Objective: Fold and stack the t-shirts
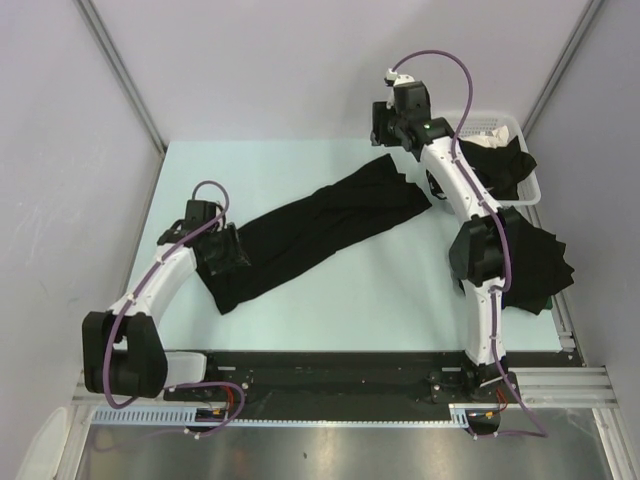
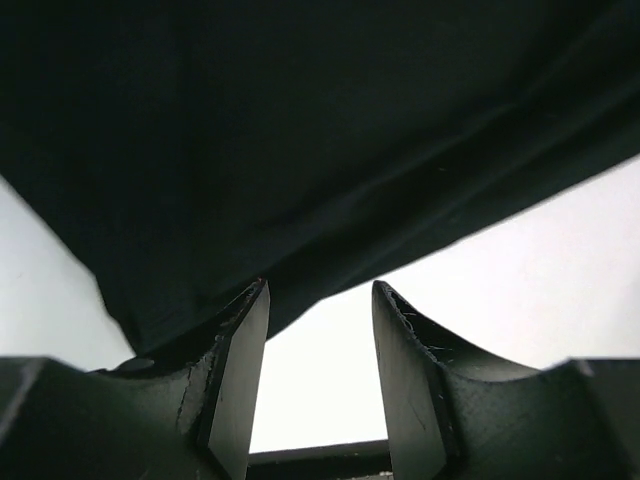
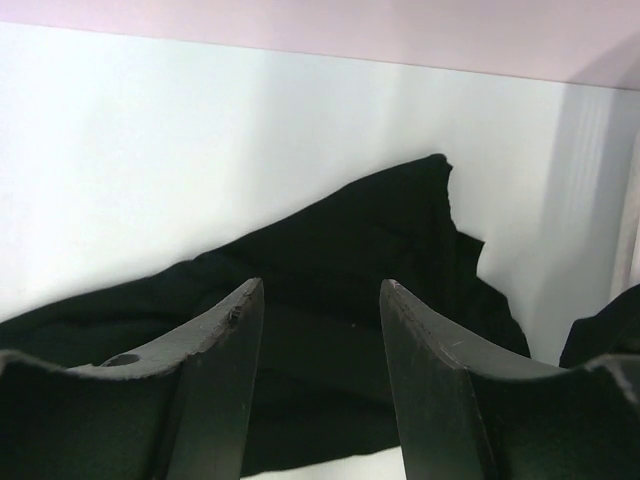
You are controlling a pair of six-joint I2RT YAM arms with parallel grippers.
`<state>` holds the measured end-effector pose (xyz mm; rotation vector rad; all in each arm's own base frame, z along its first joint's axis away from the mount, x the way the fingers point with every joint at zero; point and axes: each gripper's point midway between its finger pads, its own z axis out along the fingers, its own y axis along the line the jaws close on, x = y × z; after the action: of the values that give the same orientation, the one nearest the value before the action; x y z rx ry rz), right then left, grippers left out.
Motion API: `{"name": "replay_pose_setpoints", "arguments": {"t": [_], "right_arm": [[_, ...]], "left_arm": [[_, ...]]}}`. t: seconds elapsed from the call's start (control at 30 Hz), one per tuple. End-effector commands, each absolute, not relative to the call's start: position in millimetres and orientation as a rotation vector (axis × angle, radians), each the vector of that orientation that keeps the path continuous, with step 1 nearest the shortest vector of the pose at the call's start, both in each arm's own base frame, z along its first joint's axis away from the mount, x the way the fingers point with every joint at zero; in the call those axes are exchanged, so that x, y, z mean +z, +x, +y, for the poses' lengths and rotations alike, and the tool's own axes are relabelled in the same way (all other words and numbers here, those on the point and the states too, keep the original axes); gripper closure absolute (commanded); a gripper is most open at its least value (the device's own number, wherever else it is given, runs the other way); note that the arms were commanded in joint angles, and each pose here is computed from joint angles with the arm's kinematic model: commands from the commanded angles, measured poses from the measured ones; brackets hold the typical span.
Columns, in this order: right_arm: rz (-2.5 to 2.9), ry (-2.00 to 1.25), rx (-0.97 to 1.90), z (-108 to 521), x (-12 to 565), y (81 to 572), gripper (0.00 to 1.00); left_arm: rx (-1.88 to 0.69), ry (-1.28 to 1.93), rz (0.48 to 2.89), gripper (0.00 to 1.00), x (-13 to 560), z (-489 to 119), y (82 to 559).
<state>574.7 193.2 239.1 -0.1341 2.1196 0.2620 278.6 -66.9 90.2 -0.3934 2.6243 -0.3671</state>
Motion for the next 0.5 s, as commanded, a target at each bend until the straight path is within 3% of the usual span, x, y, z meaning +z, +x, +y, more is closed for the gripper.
{"name": "replay_pose_setpoints", "arguments": {"t": [0.0, 0.47], "right_arm": [[2.121, -0.138, 0.248, 183.8, 244.4, 567.5, 0.45], [2.123, -0.094, 0.288, 165.8, 249.8, 565.9, 0.44]], "left_arm": [[-0.203, -0.538, 2.594, 0.48, 89.2, -45.3, 270.2], [-0.033, -0.71, 2.634, 0.47, 67.0, -24.4, 237.4]]}}
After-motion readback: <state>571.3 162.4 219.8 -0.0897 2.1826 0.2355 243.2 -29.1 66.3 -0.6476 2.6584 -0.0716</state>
